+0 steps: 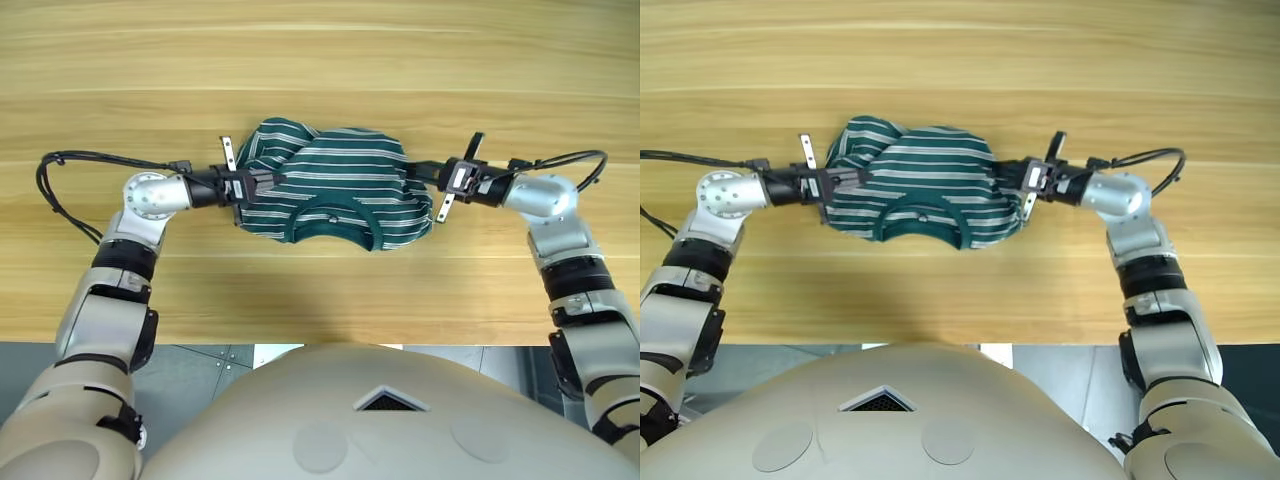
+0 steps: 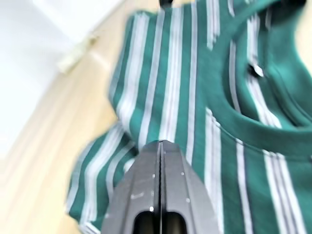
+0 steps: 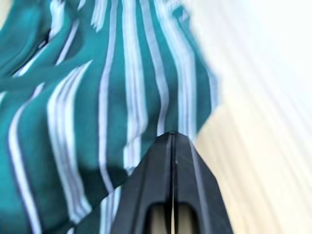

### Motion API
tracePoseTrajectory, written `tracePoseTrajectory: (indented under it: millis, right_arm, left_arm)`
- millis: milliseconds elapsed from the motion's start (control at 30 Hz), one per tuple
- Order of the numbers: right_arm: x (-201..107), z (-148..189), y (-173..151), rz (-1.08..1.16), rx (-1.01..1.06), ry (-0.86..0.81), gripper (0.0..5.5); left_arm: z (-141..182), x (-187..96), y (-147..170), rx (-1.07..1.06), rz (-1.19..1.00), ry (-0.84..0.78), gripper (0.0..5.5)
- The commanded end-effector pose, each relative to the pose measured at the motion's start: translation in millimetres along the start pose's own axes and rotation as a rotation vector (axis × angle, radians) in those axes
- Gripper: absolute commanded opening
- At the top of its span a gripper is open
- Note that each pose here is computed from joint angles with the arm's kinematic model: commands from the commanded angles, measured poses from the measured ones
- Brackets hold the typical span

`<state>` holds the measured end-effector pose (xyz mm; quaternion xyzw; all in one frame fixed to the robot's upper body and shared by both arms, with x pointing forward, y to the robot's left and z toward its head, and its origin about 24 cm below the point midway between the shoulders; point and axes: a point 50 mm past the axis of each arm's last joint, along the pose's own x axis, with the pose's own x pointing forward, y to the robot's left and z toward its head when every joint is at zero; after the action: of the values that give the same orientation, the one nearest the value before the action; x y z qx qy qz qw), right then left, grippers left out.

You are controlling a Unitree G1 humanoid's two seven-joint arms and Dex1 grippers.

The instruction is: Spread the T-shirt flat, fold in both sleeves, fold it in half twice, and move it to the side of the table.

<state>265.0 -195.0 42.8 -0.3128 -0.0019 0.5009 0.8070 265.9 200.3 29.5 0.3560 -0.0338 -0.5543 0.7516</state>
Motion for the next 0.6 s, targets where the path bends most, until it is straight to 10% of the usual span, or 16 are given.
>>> tracePoseTrajectory:
  millis: [33,600]
  right_arm:
    - [3.0,20.0,-16.2,-0.093,0.031,-0.13,0.01]
    - [-60.9,10.9,53.4,0.433,0.061,0.05,3.02]
  left_arm:
    - [10.4,-8.4,33.2,0.027,0.133,-0.044,0.0]
    - [45.1,-55.4,-51.8,-0.045,-0.417,-0.058,2.22]
